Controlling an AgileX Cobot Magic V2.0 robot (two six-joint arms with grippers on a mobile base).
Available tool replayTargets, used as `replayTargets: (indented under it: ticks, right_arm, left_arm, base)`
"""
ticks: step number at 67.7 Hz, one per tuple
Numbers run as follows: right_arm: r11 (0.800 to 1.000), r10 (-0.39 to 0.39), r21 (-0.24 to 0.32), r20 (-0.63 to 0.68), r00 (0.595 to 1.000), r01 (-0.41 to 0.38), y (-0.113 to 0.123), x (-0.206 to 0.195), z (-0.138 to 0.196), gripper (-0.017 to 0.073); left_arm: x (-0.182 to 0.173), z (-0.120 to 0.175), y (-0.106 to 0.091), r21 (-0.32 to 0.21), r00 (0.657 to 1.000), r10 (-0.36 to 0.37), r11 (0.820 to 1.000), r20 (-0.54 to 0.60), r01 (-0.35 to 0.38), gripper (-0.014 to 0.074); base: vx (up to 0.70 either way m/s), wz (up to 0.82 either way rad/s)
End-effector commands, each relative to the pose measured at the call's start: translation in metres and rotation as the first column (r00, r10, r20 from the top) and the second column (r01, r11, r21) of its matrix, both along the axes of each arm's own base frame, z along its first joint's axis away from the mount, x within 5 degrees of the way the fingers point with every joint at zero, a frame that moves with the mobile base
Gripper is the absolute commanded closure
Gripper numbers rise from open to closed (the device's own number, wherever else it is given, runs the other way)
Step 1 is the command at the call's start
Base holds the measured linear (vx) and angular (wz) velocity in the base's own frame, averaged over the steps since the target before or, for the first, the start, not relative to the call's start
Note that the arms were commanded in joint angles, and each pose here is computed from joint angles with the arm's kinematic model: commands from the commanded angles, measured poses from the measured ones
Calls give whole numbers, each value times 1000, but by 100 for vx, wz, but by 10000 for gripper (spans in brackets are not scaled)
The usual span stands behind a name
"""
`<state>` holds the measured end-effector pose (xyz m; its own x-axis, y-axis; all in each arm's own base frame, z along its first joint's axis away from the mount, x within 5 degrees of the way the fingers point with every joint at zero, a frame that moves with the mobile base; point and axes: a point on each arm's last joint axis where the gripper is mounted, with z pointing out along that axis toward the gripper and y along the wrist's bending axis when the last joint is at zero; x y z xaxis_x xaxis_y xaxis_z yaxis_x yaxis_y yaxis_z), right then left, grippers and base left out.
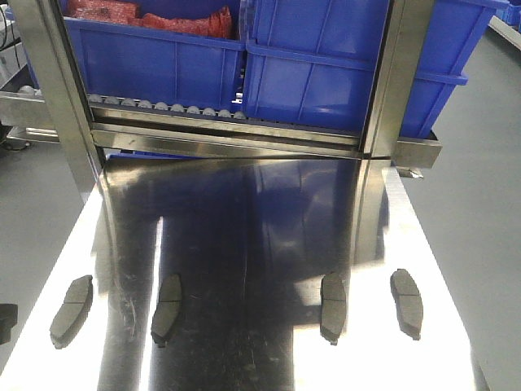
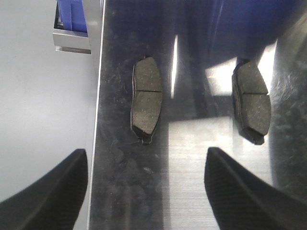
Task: Move and align brake pads A on conveyor
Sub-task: 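Grasp the outermost brake pad with the left gripper and lift it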
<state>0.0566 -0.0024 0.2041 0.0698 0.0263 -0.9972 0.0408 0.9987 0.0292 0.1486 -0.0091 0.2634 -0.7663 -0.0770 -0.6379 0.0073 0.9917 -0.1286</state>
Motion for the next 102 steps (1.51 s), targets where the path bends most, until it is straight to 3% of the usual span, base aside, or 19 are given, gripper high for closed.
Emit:
replayTargets:
  ticks: [1, 13, 28, 47, 61, 79, 102]
  right_arm:
    - [1000, 2, -15, 75, 997, 0, 0, -1, 4, 571]
    - [1000, 2, -15, 75, 997, 0, 0, -1, 4, 571]
    - [1000, 2, -15, 75, 997, 0, 0, -1, 4, 571]
    - [1000, 2, -15, 75, 997, 0, 0, -1, 4, 571]
    - [1000, 1, -15, 75, 997, 1, 0, -1, 4, 571]
    - [1000, 1, -15, 75, 997, 1, 0, -1, 4, 571]
    - [1000, 1, -15, 75, 997, 1, 0, -1, 4, 571]
  left_arm:
    - [15, 13, -1, 7, 999, -23, 1000, 44, 23, 92]
    - [49, 21, -7, 14, 997, -66, 998, -26, 67, 92]
    - [98, 13, -31, 9, 979, -157, 987, -133, 160, 92]
    - [139, -22, -33, 53, 928, -124, 987, -351, 152, 92]
    - [154, -35, -34, 55, 924, -95, 991, -369, 124, 92]
    - [166, -64, -35, 43, 894, -50, 996, -446, 77, 92]
    - [178, -89, -37, 46, 854, -43, 996, -518, 77, 114]
  base:
    - [0, 0]
    - [0, 0]
    - [0, 0]
    - [0, 0]
    - [0, 0]
    - [0, 0]
    - [0, 0]
